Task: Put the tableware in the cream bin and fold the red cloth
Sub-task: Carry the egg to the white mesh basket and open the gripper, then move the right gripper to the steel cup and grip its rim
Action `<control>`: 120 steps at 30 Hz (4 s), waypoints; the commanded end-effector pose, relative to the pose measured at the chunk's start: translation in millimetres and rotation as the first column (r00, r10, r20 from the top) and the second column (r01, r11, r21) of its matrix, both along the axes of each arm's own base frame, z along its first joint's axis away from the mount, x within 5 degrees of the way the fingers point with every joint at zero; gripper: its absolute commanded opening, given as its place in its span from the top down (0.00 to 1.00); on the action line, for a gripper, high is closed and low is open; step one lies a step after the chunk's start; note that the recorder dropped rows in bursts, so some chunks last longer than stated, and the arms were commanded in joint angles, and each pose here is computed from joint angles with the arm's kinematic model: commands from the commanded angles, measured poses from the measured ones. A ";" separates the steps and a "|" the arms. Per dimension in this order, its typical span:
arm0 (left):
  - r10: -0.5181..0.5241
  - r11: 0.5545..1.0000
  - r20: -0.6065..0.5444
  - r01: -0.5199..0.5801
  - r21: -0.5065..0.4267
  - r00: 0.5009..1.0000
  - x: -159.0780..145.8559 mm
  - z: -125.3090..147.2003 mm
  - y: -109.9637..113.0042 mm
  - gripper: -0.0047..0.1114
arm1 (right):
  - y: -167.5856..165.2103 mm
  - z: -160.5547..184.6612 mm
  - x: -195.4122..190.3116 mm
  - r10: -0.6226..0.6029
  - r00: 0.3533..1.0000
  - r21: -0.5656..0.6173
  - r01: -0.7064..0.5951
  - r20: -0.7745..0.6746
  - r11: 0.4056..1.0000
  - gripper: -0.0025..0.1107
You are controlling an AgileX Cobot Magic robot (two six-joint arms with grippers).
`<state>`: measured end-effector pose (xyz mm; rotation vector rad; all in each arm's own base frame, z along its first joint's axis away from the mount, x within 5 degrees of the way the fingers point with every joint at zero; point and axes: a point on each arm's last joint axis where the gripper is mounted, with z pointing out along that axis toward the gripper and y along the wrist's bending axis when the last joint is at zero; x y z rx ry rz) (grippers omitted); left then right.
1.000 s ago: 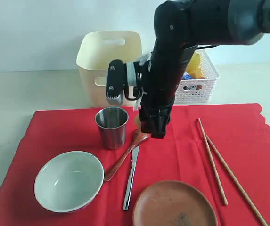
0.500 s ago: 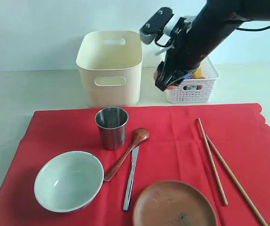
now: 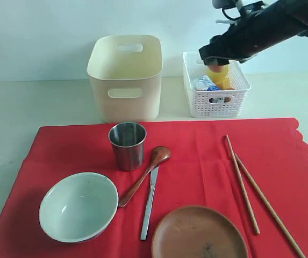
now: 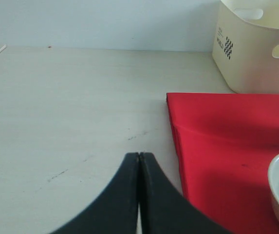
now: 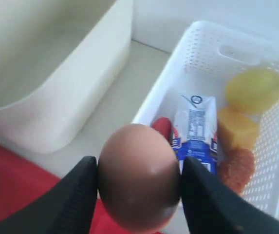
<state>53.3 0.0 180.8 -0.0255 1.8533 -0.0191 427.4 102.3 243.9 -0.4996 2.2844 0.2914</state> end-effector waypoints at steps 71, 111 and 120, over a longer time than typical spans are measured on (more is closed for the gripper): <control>-0.002 1.000 0.017 0.001 0.004 1.000 0.0 0.5 0.0 0.96 | -29.6 13.8 5.0 0.016 0.969 0.088 0.006 -0.248 0.996 0.43; -0.002 1.000 0.017 0.001 0.004 1.000 0.0 0.5 0.0 0.96 | 110.9 16.3 -64.2 0.330 0.862 0.018 -0.350 -0.384 0.937 0.53; -0.002 1.000 0.017 0.001 0.004 1.000 0.0 0.5 0.0 0.96 | 150.3 -30.7 -49.6 0.259 0.918 -0.032 -0.281 -0.302 0.959 0.53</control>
